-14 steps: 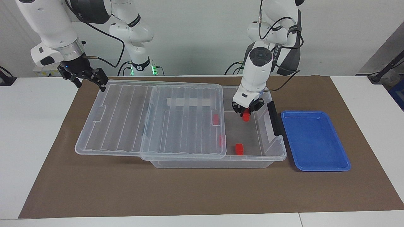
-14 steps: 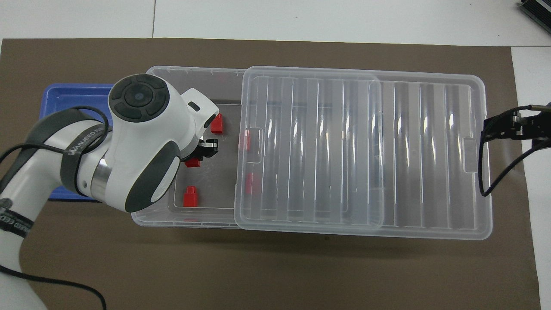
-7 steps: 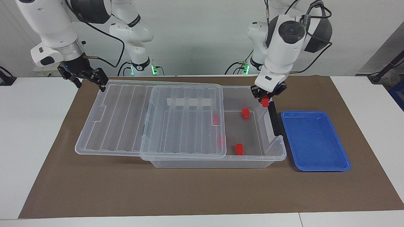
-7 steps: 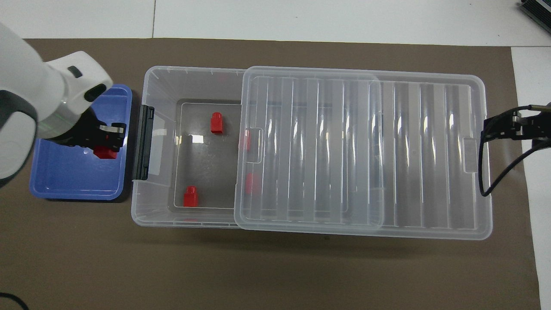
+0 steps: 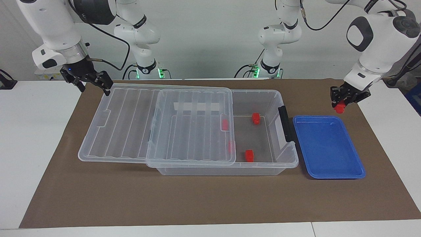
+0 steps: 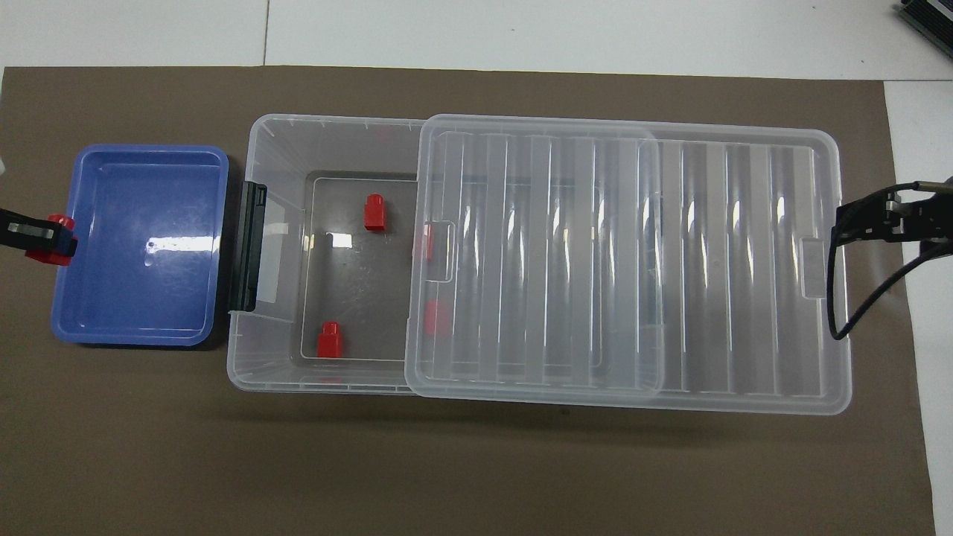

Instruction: Place red block in blue tray from box

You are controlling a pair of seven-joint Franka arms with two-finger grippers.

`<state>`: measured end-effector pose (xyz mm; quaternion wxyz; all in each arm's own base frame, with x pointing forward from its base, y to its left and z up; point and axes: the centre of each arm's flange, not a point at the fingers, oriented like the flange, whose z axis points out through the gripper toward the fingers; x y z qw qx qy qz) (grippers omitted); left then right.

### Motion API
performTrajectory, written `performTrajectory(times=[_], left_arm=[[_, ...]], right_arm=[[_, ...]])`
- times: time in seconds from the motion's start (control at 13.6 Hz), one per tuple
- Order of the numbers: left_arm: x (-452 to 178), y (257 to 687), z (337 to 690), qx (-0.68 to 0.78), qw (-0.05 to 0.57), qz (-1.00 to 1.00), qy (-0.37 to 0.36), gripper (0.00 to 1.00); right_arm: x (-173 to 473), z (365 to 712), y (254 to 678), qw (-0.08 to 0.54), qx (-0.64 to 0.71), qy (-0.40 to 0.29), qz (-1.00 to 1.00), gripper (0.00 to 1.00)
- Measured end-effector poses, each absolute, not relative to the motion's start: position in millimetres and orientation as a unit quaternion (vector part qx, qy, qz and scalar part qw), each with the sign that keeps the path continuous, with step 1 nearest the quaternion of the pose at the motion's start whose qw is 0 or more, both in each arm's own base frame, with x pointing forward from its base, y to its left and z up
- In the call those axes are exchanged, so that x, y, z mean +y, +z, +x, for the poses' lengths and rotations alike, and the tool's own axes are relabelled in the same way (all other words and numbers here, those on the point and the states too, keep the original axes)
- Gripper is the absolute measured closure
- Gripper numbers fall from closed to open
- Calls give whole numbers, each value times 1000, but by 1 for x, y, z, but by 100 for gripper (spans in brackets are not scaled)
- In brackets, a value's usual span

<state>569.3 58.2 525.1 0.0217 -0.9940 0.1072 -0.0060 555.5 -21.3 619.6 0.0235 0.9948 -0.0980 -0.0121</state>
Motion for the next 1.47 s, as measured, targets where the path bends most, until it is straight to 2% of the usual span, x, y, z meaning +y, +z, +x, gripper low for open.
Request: performTrajectory(times=[0.07, 0.22, 0.37, 0.52, 0.66, 1.1, 1.47], left_arm=[[67, 504, 566, 107, 23, -994, -13, 66], [74, 472, 562, 106, 24, -994, -20, 66], [82, 441, 560, 100, 26, -994, -32, 66], [92, 400, 552, 92, 26, -995, -35, 66], [96, 357, 543, 88, 23, -995, -29, 66], [99, 305, 553, 74, 24, -996, -48, 66], [62, 311, 564, 37, 19, -997, -67, 66]], right_arm=[[-27, 555, 618, 24, -103, -13, 994, 9], [-41, 559, 604, 22, -101, 13, 995, 34], [-56, 557, 571, 23, -90, 47, 995, 60], [-76, 548, 542, 25, -95, 51, 994, 84], [-98, 543, 520, 26, -113, 57, 992, 99], [-107, 540, 483, 25, -127, 54, 990, 99], [-84, 545, 480, 23, -108, 54, 992, 99]])
